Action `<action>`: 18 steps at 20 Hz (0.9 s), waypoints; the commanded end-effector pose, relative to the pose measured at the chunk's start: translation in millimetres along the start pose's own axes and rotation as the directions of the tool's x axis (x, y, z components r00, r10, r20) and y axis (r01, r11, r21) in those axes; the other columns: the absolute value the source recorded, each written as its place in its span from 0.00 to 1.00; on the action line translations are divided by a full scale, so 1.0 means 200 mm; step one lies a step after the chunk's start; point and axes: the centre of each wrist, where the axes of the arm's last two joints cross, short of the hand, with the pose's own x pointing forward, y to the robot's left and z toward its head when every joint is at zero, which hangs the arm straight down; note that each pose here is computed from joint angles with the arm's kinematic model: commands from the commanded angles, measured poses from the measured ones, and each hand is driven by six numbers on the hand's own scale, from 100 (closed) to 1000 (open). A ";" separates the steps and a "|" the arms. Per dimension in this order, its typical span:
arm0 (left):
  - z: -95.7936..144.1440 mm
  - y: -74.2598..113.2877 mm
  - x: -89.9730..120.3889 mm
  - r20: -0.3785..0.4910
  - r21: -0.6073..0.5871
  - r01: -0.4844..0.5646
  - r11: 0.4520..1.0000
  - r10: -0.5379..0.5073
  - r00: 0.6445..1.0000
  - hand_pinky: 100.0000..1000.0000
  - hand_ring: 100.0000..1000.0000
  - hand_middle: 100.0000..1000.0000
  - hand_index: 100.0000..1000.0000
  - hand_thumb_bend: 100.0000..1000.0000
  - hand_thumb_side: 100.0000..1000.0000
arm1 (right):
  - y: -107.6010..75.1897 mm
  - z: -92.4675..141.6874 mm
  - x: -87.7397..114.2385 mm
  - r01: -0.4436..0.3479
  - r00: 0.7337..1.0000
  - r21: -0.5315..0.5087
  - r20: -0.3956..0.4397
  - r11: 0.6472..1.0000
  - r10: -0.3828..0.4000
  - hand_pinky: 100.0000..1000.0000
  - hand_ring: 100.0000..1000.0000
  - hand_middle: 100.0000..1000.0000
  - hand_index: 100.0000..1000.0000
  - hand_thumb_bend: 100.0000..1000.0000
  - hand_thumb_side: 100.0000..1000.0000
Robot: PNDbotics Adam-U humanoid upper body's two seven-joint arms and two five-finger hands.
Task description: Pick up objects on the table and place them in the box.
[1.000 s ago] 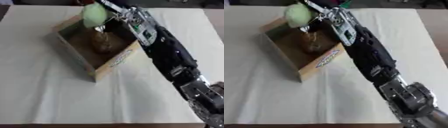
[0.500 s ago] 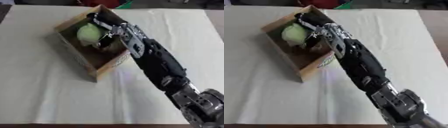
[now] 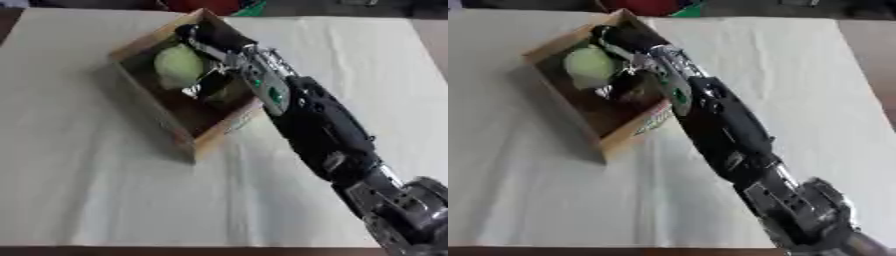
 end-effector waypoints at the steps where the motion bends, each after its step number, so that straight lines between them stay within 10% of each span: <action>1: -0.02 0.03 0.02 0.018 0.020 0.008 1.000 -0.008 1.000 0.65 0.73 0.74 0.84 0.62 0.91 | -0.14 0.02 -0.02 -0.081 0.996 0.002 0.030 0.997 0.081 0.93 1.00 0.98 1.00 0.51 0.98; 8: -0.02 0.03 0.02 0.011 0.027 0.008 1.000 -0.008 1.000 0.64 0.73 0.74 0.83 0.62 0.91 | -0.20 0.06 -0.05 -0.100 0.993 0.024 0.057 0.995 0.098 0.99 1.00 1.00 1.00 0.67 0.96; 18: -0.01 0.04 0.01 0.001 0.033 0.017 0.999 -0.018 1.000 0.64 0.72 0.74 0.84 0.61 0.91 | -0.39 0.14 -0.05 -0.123 0.990 -0.096 0.062 0.988 0.129 0.96 1.00 1.00 1.00 0.60 0.98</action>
